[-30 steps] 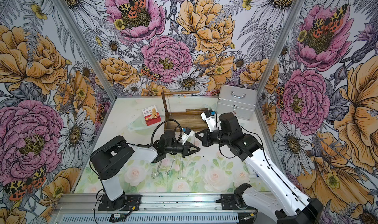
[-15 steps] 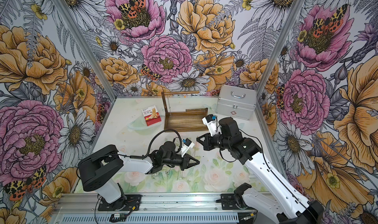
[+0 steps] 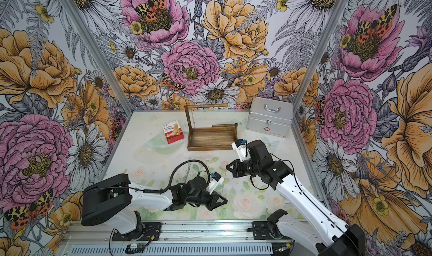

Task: Take the necklace off the jewelry display stand
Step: Place the necklace at the center of the board.

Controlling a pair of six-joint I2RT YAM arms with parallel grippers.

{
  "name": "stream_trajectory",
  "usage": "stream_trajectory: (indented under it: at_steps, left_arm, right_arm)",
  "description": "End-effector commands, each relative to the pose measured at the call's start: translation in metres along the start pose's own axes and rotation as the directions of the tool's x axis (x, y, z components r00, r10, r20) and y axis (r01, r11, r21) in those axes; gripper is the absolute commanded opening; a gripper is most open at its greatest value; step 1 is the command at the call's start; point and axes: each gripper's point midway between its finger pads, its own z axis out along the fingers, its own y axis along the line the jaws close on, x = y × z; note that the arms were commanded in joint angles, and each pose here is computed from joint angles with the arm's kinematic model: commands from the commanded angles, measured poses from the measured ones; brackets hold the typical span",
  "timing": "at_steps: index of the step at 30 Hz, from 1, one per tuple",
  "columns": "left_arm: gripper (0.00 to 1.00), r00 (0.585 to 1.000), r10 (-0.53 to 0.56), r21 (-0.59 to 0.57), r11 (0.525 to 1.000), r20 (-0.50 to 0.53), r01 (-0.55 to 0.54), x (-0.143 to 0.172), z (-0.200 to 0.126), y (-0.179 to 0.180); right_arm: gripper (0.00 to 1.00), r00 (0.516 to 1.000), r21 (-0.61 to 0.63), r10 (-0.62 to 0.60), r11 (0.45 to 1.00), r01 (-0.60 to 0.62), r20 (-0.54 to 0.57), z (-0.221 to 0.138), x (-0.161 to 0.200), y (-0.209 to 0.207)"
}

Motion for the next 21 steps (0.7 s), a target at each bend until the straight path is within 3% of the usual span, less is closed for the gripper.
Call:
stream_trajectory:
  at_steps: [1, 21]
  left_arm:
    - [0.00, 0.997, -0.071, -0.083, 0.994, 0.011, 0.072, 0.010, 0.004, 0.017]
    - [0.00, 0.988, -0.152, -0.245, 0.957, 0.032, 0.156, 0.026, 0.007, 0.051]
  right_arm:
    - [0.00, 1.000, 0.021, 0.022, 1.000, -0.021, -0.021, 0.007, 0.006, -0.006]
    - [0.00, 0.990, 0.127, 0.056, 0.991, -0.040, -0.129, 0.046, 0.021, -0.036]
